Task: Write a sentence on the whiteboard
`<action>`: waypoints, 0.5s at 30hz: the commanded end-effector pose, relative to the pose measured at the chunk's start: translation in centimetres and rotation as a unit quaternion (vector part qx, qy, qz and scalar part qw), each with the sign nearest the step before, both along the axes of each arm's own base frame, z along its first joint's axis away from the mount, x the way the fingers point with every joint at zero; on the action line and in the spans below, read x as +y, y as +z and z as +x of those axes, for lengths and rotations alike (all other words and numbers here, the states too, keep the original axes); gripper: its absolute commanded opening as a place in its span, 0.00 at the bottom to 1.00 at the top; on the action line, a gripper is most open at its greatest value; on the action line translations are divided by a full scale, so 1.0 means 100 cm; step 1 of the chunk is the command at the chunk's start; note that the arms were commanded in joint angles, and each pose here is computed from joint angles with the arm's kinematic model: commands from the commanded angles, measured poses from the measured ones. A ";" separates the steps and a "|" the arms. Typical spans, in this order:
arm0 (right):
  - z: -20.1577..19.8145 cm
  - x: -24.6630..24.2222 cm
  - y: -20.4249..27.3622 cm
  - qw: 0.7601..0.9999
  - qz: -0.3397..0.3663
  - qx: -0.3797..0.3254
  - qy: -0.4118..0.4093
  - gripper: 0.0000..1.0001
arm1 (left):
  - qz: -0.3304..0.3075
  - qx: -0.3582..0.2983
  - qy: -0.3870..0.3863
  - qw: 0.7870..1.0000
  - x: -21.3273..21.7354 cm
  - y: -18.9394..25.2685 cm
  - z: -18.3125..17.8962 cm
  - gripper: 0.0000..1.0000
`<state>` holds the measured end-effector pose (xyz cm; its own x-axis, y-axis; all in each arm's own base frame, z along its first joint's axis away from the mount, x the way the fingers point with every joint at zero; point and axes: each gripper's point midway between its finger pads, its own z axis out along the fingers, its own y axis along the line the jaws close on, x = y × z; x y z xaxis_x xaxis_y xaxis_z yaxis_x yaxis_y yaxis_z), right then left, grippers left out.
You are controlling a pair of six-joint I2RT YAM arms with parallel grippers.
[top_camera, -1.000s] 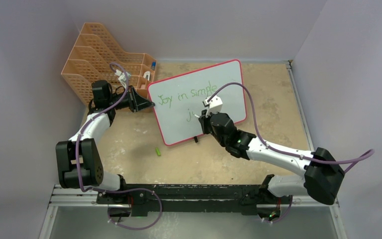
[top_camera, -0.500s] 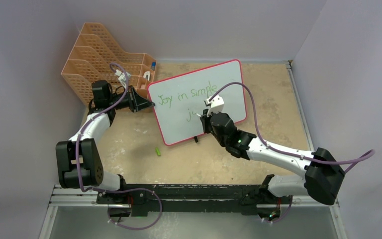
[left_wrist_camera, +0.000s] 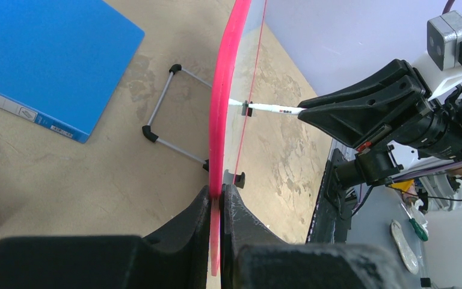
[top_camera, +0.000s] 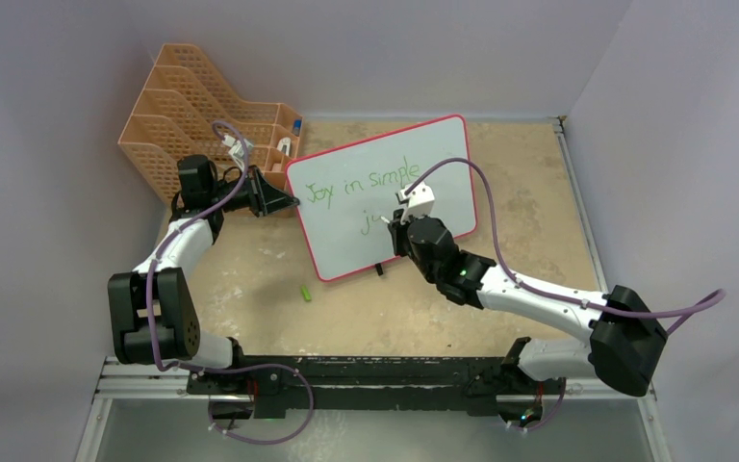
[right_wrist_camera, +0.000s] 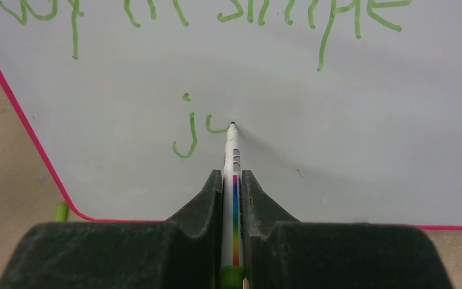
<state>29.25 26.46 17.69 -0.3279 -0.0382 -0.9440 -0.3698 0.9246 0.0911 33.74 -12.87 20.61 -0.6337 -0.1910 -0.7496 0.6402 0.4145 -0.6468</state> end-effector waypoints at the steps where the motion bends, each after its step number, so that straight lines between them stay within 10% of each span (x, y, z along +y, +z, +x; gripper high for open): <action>1: 0.014 0.004 0.038 0.998 0.034 -0.040 -0.017 0.00 | 0.006 -0.037 -0.009 0.999 -0.002 0.018 0.001 0.00; 15: 0.016 0.018 0.041 0.998 0.036 -0.042 0.009 0.00 | 0.006 -0.038 -0.009 0.999 -0.002 0.018 0.001 0.00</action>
<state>30.01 27.07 18.99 -0.2995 -0.0271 -0.9537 -0.3765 0.9218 0.0920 33.70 -12.89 20.63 -0.6341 -0.1901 -0.7495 0.6414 0.4119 -0.6472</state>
